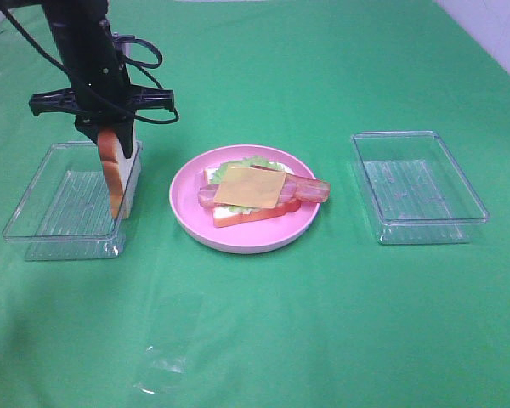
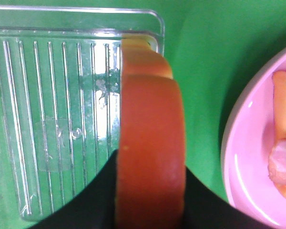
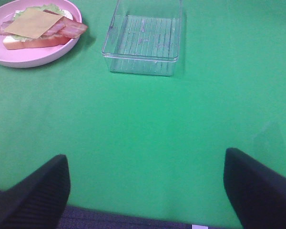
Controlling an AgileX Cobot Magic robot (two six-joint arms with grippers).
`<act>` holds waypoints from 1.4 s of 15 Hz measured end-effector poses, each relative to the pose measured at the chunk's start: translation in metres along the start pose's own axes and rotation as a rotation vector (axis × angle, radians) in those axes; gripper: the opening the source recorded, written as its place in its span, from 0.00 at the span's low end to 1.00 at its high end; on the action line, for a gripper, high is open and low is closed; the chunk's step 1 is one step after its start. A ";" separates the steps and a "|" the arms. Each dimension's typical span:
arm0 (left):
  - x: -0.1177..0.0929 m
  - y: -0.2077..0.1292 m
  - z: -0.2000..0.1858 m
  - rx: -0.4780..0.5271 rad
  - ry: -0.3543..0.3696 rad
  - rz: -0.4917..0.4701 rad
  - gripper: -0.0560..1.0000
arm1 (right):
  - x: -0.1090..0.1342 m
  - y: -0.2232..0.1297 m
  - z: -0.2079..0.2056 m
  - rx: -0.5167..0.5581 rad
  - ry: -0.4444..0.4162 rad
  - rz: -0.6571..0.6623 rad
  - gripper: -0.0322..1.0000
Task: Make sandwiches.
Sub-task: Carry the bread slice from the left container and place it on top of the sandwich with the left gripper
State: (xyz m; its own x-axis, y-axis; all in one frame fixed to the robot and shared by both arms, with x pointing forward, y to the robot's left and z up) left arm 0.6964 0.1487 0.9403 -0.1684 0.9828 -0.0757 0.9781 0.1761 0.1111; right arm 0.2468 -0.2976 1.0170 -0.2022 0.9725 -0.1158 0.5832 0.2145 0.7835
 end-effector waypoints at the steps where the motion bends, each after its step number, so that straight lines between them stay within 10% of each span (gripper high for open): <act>1: 0.000 0.000 0.000 0.000 0.000 0.000 0.25 | 0.000 0.000 0.000 0.000 0.000 0.000 0.85; 15: -0.005 -0.016 -0.131 -0.192 -0.214 0.010 0.25 | 0.000 0.000 0.000 0.000 0.000 0.000 0.85; 21: -0.062 -0.015 -0.073 0.023 -0.671 0.076 0.25 | 0.000 0.000 0.000 0.000 0.000 0.000 0.85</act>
State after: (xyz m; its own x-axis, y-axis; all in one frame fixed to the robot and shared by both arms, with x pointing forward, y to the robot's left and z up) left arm 0.6828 0.0892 1.0159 0.0059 0.7438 -0.6684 0.9878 0.0997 0.1197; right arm 0.2468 -0.2976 1.0170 -0.2022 0.9725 -0.1158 0.5832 0.2145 0.7835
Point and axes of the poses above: a point on each arm's last joint axis where the gripper is mounted, z pointing out along that axis toward the gripper, x along the wrist's bending axis when the last joint is at zero, y = z × x, the point moved 2 cm from there along z, pointing out along that axis toward the gripper, and after that the axes turned 6 degrees about -z, right-handed, at the moved point
